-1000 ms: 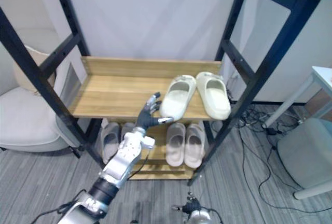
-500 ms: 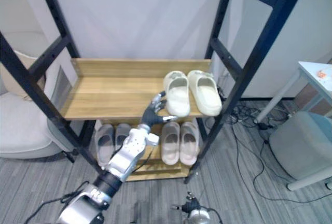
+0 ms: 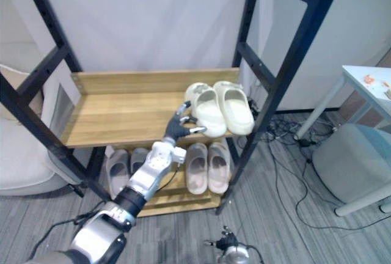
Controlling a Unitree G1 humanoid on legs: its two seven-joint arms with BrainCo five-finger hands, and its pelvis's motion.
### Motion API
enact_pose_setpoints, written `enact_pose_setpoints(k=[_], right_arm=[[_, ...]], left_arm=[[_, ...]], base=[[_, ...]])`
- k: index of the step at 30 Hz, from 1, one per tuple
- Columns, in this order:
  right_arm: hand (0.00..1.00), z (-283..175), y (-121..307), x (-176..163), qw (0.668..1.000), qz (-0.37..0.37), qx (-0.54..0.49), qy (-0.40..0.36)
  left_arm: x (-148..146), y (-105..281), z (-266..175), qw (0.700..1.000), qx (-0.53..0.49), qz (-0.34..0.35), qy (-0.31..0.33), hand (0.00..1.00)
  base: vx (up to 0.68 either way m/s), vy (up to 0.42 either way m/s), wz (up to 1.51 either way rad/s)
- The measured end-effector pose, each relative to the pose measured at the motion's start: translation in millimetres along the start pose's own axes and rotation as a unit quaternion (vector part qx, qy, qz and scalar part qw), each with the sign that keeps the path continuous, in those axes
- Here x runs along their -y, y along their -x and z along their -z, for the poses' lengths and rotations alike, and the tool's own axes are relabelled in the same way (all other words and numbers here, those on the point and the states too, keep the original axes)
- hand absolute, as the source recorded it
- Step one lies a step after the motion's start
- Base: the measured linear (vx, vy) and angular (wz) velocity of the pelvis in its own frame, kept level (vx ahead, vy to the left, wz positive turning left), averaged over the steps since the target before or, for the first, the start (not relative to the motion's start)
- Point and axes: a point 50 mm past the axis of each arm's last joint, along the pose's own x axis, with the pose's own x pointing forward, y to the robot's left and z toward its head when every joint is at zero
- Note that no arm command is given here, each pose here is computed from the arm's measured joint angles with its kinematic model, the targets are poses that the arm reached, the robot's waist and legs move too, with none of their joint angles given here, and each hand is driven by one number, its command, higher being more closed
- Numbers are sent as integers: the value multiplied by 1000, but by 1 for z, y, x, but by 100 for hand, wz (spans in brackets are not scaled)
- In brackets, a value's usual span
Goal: Organize the slippers on the shoe rack
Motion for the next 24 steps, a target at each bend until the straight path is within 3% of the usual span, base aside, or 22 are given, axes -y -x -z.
enact_pose_setpoints(k=[9, 17, 24], right_arm=[[0, -5, -1, 0, 1000, 0, 6, 2], [0, -5, -1, -3, 1000, -7, 6, 6], [0, 2, 1, -5, 1000, -13, -3, 19]], left_arm=[[-5, 6, 1, 1000, 4, -7, 6, 0], [-4, 32, 3, 998, 18, 11, 52, 0], [27, 60, -38, 981, 115, 121, 102, 0]], base=[[0, 0, 0], [-5, -3, 12], [-4, -8, 19]])
